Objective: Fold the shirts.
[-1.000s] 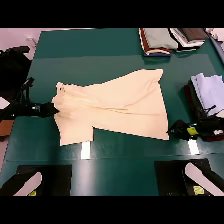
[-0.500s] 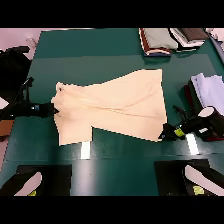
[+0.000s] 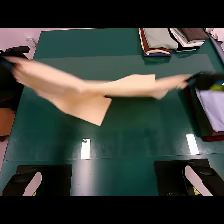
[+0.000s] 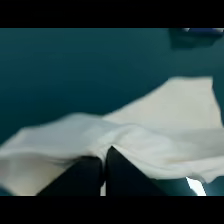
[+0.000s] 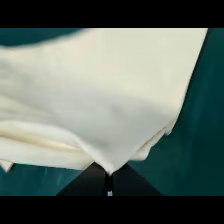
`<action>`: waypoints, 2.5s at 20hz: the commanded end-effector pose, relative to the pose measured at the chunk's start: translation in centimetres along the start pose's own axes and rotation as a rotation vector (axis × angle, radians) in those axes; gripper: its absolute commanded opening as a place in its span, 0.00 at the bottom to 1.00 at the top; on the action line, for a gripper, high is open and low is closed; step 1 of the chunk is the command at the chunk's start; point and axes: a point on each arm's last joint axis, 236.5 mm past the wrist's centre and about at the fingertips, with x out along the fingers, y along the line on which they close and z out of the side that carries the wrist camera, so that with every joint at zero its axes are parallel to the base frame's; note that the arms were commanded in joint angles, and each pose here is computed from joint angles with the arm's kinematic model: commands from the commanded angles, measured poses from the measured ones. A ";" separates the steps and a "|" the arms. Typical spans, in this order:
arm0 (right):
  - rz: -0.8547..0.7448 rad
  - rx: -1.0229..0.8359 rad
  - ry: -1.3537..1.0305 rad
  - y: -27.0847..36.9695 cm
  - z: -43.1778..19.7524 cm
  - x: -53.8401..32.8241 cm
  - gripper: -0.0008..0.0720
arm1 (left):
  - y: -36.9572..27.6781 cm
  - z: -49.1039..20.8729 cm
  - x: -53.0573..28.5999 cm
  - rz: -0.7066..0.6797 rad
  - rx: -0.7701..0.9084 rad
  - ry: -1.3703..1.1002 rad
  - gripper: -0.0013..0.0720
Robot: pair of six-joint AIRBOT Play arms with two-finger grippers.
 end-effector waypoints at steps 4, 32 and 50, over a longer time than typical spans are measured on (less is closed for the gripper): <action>-0.218 -0.234 -0.582 6.0 12.5 -20.8 0.04 | -12.8 14.5 -20.1 -0.082 0.236 -0.557 0.05; -0.146 0.045 0.488 -13.5 0.4 21.9 0.03 | 12.7 -15.0 28.8 0.070 -0.215 0.607 0.05; -0.167 0.111 0.675 -14.0 -11.4 18.9 0.04 | 13.4 -30.0 21.2 0.139 -0.249 1.151 0.73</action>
